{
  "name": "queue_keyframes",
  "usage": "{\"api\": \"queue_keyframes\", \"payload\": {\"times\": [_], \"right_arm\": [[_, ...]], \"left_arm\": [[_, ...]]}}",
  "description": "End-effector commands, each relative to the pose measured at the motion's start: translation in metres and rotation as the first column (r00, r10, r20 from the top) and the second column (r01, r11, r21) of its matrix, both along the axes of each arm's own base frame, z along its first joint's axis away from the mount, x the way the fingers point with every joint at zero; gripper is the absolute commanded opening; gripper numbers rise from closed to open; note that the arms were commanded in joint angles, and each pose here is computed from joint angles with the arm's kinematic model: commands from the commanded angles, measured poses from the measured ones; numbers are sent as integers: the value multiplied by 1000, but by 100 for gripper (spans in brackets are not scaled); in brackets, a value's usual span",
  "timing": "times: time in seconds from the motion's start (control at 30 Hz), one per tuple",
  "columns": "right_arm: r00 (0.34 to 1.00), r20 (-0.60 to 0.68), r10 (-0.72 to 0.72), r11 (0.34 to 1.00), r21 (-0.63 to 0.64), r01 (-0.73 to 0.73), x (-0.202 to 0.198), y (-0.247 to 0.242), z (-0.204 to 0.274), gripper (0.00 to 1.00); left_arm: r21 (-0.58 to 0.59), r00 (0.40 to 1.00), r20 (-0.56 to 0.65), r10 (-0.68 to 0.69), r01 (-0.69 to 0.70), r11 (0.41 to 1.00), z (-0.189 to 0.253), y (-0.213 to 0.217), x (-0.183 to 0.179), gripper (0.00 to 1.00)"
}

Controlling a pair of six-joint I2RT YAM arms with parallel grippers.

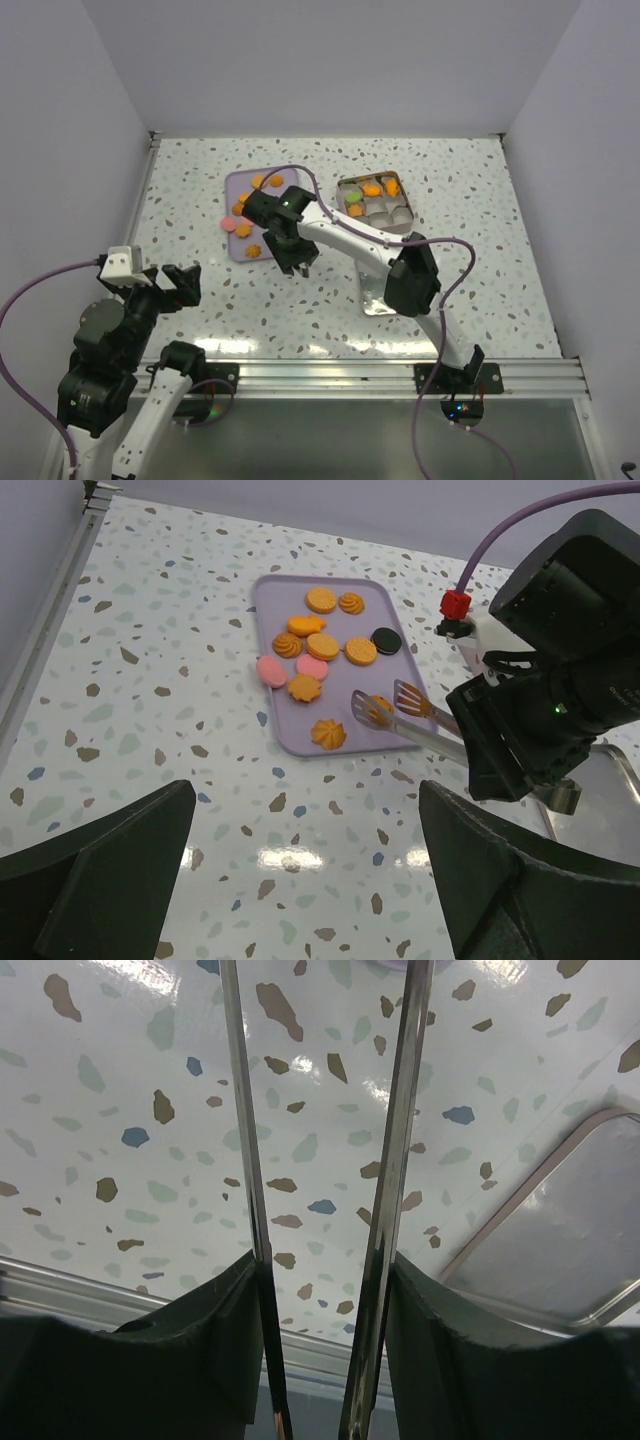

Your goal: Pack the cookies

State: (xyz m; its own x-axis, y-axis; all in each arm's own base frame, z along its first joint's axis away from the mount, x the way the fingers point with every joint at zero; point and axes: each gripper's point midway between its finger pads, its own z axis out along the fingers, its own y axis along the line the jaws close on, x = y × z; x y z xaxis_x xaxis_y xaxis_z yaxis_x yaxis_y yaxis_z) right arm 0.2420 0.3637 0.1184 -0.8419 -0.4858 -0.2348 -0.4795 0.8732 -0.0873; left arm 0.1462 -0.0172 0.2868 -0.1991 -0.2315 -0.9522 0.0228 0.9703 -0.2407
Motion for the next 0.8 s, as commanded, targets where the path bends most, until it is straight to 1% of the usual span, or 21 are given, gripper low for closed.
{"api": "queue_keyframes", "payload": {"times": [0.0, 0.2, 0.43, 0.6, 0.77], "right_arm": [[998, -57, 24, 991, -127, -31, -18, -27, 10, 49], [997, -66, 34, 984, -175, -45, -18, -33, 5, 48], [996, -80, 37, 981, -189, -52, -23, -40, 3, 47], [995, -93, 32, 978, -201, -50, -27, -45, -2, 40], [995, -96, 28, 976, -211, -48, -28, -49, -3, 35]], "left_arm": [[0, 999, 52, -1, 1, 1000, 11, 1, 1, 100], [-2, 999, 54, 2, -2, 1000, 11, 1, 0, 100], [1, 999, 49, 2, -2, 1000, 11, 1, 1, 100], [1, 999, 49, 2, -2, 1000, 11, 1, 1, 100], [0, 999, 46, -1, 1, 1000, 10, 0, 1, 100]]}}
